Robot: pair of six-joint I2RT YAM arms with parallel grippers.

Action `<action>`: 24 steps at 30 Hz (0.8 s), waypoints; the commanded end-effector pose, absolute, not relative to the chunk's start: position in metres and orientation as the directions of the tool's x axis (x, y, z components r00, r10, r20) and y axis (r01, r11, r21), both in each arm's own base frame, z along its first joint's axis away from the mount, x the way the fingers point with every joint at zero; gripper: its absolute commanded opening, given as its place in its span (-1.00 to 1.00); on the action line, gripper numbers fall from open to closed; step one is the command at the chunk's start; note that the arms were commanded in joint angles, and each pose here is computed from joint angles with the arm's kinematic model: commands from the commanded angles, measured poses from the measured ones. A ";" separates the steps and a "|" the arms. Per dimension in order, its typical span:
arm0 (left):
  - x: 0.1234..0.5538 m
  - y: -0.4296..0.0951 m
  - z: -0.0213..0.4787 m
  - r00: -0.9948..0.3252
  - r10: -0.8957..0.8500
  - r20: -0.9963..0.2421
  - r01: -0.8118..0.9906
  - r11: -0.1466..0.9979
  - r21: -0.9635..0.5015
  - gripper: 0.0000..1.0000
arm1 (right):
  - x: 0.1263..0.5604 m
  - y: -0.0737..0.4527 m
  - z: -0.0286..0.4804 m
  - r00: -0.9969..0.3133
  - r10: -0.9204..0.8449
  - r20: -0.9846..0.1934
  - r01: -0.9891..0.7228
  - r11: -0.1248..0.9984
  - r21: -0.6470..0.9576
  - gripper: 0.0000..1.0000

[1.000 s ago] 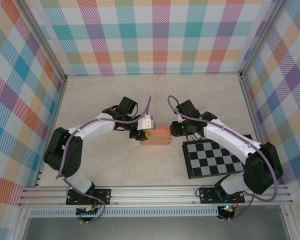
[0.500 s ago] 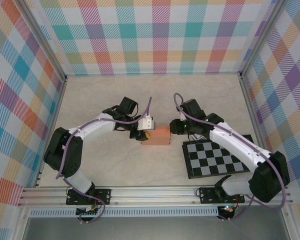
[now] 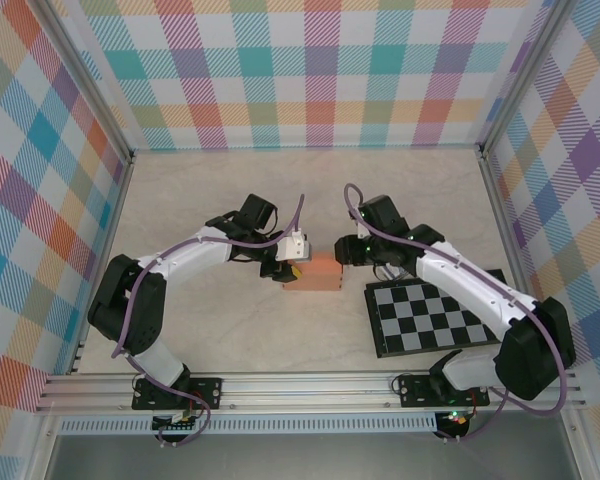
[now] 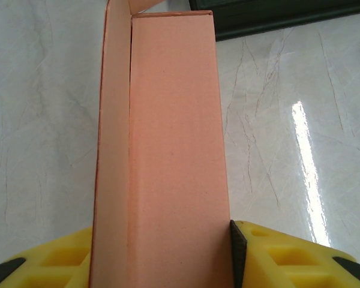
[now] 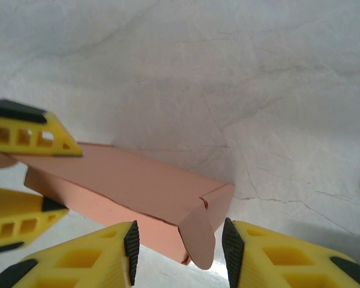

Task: Fold the paper box

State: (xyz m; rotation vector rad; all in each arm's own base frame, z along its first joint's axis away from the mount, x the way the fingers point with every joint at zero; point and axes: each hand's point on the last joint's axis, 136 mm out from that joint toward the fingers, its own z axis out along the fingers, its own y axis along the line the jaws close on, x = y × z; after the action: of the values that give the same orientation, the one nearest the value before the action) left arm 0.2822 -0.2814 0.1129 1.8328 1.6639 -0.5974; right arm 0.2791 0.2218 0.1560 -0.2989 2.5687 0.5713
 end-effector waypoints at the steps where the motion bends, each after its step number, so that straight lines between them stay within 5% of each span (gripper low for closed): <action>1: 0.272 -0.280 0.098 0.097 0.760 -0.643 0.995 -0.072 0.064 -0.08 | 0.274 0.229 0.155 -0.788 -0.203 -0.582 -0.453 0.831 0.324 -0.14; 18: 0.274 -0.280 0.097 0.087 0.767 -0.636 0.996 -0.062 0.061 -0.08 | 0.290 0.225 0.142 -0.840 -0.153 -0.520 -0.347 0.889 0.299 -0.80; 24: 0.283 -0.282 0.099 0.046 0.770 -0.636 0.998 -0.007 0.064 -0.08 | 0.284 0.227 0.141 -0.871 -0.122 -0.475 -0.303 0.896 0.325 -0.87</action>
State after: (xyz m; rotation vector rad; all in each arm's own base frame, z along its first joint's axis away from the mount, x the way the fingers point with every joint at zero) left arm 0.2870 -0.2837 0.1130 1.8137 1.6899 -0.5988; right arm 0.2824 0.2206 0.1293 -0.3571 2.6113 0.5009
